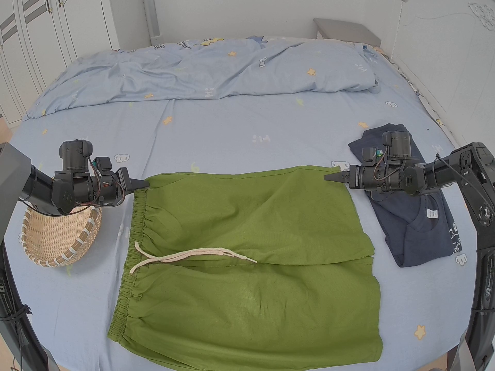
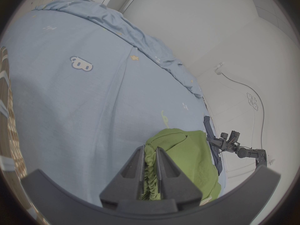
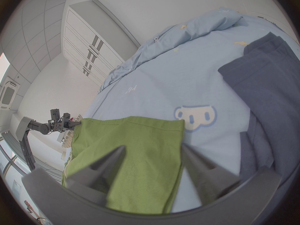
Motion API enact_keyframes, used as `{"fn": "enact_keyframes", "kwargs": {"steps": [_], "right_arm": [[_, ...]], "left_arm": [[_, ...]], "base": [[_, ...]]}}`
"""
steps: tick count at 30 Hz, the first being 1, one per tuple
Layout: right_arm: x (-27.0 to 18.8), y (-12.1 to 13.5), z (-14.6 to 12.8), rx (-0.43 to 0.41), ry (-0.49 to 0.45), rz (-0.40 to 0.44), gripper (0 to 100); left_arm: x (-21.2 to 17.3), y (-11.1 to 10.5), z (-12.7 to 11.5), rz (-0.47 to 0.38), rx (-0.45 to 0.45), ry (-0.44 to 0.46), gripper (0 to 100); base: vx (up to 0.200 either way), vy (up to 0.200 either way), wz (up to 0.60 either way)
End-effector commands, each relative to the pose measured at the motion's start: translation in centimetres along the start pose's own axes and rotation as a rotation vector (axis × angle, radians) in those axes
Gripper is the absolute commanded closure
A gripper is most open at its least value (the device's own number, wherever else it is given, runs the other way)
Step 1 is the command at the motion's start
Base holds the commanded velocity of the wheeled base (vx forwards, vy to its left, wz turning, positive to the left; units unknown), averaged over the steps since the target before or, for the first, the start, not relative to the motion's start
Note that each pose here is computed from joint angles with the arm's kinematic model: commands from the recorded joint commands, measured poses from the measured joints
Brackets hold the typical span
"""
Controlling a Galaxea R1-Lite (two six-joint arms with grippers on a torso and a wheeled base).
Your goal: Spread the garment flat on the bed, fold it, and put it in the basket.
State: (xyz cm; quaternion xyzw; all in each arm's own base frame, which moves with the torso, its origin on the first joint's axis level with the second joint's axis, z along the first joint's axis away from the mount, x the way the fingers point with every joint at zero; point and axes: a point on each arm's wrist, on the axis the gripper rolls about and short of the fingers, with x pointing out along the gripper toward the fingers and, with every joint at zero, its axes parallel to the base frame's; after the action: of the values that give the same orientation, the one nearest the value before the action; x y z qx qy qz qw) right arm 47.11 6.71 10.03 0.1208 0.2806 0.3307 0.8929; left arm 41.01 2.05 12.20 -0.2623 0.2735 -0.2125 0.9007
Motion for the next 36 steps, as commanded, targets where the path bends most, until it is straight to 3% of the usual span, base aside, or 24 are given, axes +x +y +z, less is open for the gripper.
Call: {"fn": "enact_keyframes", "kwargs": {"steps": [1,11,21,36], "right_arm": [[0.2,0.0,-0.1,0.001,0.005,0.003,100],[-0.5,-0.4,0.5,0.004,-0.019,-0.011,100],[-2.1,-1.1,2.5,0.063,-0.116,-0.046,100],[-1.7,-0.1,2.5,0.024,-0.174,-0.065,100]], "left_arm": [[0.0,0.0,0.0,0.0,0.0,-0.001,100],[0.0,0.1,0.1,0.001,0.002,-0.006,100],[-0.5,1.4,0.9,0.016,0.007,-0.052,100],[-0.4,2.1,1.1,0.018,0.02,-0.083,100]], "base": [[0.0,0.0,0.0],[0.0,0.0,0.0],[0.0,0.0,0.0],[0.0,0.0,0.0]]}}
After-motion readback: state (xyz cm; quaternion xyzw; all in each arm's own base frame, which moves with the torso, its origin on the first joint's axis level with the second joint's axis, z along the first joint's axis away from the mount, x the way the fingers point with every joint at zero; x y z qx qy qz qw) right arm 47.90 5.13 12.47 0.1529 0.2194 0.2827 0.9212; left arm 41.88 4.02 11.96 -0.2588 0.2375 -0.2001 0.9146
